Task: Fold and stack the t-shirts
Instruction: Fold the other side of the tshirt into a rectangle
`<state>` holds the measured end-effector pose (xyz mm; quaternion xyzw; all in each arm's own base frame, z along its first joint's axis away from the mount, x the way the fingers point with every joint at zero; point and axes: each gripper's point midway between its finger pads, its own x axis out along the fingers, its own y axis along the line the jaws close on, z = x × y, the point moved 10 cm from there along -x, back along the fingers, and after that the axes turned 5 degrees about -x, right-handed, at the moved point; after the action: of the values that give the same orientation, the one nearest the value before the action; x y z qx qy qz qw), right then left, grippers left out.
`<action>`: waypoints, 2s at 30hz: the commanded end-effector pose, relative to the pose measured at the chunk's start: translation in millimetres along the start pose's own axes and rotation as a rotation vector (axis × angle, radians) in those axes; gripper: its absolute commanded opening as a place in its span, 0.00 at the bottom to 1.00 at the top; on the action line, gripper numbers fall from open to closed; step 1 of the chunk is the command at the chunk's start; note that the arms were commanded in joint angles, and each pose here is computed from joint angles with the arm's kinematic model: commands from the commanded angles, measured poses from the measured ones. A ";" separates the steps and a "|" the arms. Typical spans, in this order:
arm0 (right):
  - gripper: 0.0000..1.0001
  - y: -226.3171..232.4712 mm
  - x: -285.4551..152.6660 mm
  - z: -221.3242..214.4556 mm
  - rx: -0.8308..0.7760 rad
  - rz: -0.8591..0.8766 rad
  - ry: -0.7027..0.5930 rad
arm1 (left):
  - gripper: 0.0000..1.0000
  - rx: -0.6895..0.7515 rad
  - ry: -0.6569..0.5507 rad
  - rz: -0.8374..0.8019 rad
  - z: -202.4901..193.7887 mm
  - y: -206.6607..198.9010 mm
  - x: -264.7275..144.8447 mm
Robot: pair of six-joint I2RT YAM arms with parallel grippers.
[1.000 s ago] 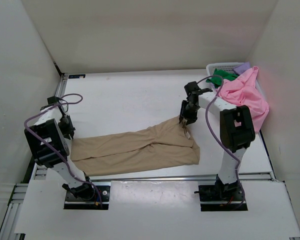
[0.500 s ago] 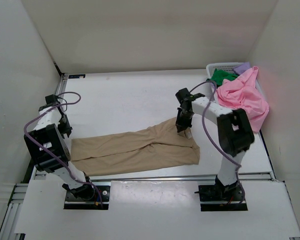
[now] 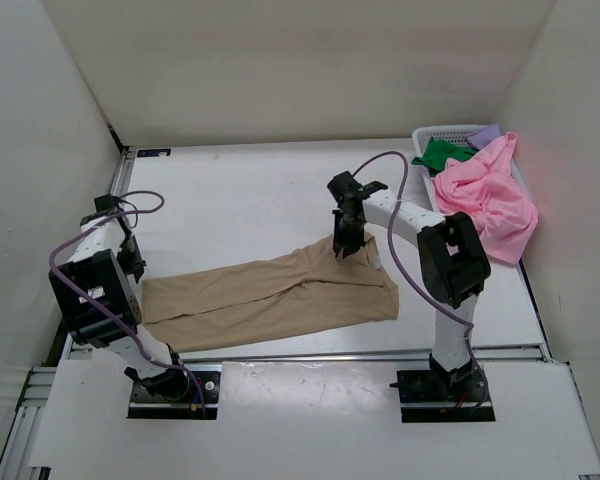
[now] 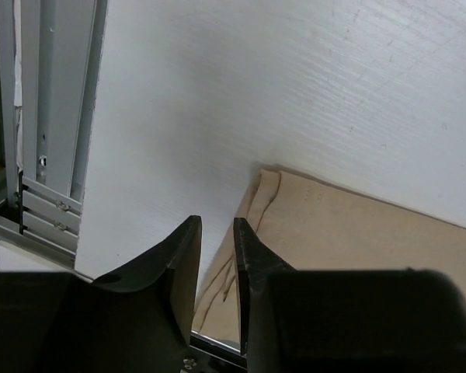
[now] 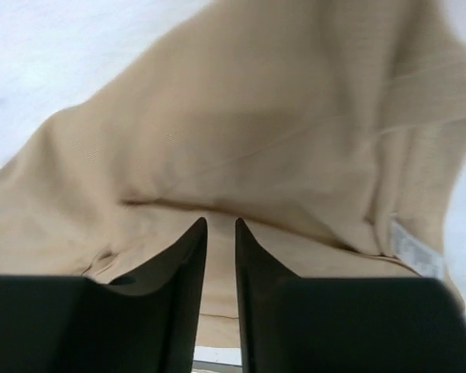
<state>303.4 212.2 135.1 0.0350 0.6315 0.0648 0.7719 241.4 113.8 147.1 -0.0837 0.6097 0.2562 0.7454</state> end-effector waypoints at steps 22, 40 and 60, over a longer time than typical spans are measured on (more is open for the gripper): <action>0.40 42.7 6.4 1.5 -0.193 0.075 0.009 | 0.45 0.030 -0.005 0.015 -14.4 -4.6 -3.4; 0.00 41.9 -18.3 -44.6 -0.198 0.087 0.046 | 0.45 0.030 -0.005 0.015 -19.1 -3.8 -4.4; 0.28 48.6 -42.3 -126.3 -0.375 0.121 0.166 | 0.45 0.022 -0.008 0.063 -14.1 0.2 1.3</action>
<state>181.1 251.8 138.2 -0.0845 0.6742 0.1994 0.7061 228.6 104.0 134.3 -0.0633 0.6313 0.2557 0.7294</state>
